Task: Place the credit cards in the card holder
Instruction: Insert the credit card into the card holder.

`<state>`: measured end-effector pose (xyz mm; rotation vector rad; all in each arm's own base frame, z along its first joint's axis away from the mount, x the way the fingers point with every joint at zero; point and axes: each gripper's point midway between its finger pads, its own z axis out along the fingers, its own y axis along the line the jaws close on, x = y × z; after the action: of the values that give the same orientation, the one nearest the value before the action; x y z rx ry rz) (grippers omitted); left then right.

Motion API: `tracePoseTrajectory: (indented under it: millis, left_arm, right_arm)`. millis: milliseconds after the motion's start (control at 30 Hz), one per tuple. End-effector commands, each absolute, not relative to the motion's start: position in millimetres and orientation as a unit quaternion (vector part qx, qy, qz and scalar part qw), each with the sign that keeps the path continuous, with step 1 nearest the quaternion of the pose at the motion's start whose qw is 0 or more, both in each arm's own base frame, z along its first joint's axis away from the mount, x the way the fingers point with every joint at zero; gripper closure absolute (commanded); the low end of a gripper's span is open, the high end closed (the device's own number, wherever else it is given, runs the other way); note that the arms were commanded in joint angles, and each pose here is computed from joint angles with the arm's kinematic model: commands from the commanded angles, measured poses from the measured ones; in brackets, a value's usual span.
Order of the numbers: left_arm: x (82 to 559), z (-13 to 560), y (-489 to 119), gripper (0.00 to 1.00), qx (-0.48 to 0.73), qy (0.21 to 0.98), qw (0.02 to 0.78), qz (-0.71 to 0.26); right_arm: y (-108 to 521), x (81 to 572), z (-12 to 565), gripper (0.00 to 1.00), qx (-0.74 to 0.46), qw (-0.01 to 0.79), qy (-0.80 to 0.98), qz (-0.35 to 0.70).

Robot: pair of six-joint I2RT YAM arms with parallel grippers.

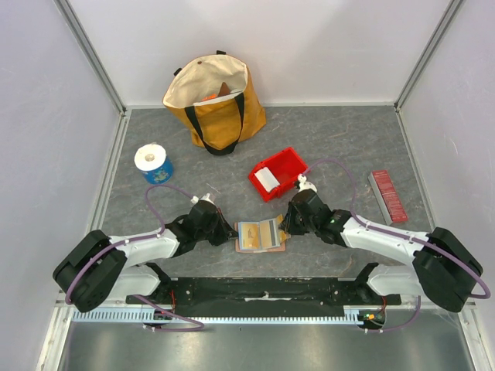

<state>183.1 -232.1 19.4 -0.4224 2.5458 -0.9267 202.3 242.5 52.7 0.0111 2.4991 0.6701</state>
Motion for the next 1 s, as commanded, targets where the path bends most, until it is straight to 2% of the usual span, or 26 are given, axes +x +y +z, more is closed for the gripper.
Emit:
tracePoseTrajectory:
  millis: [0,967]
  left_arm:
    - [190.1,29.5,-239.7,0.98,-0.140,0.906,0.205,-0.344]
    - [195.9,43.8,-243.4,0.98,-0.109,0.921,0.197,-0.317]
  right_arm:
    - [252.6,206.9,70.5,1.00,0.007,0.288,0.917,0.275]
    - [270.1,211.6,105.1,1.00,-0.004,0.307,0.896,0.322]
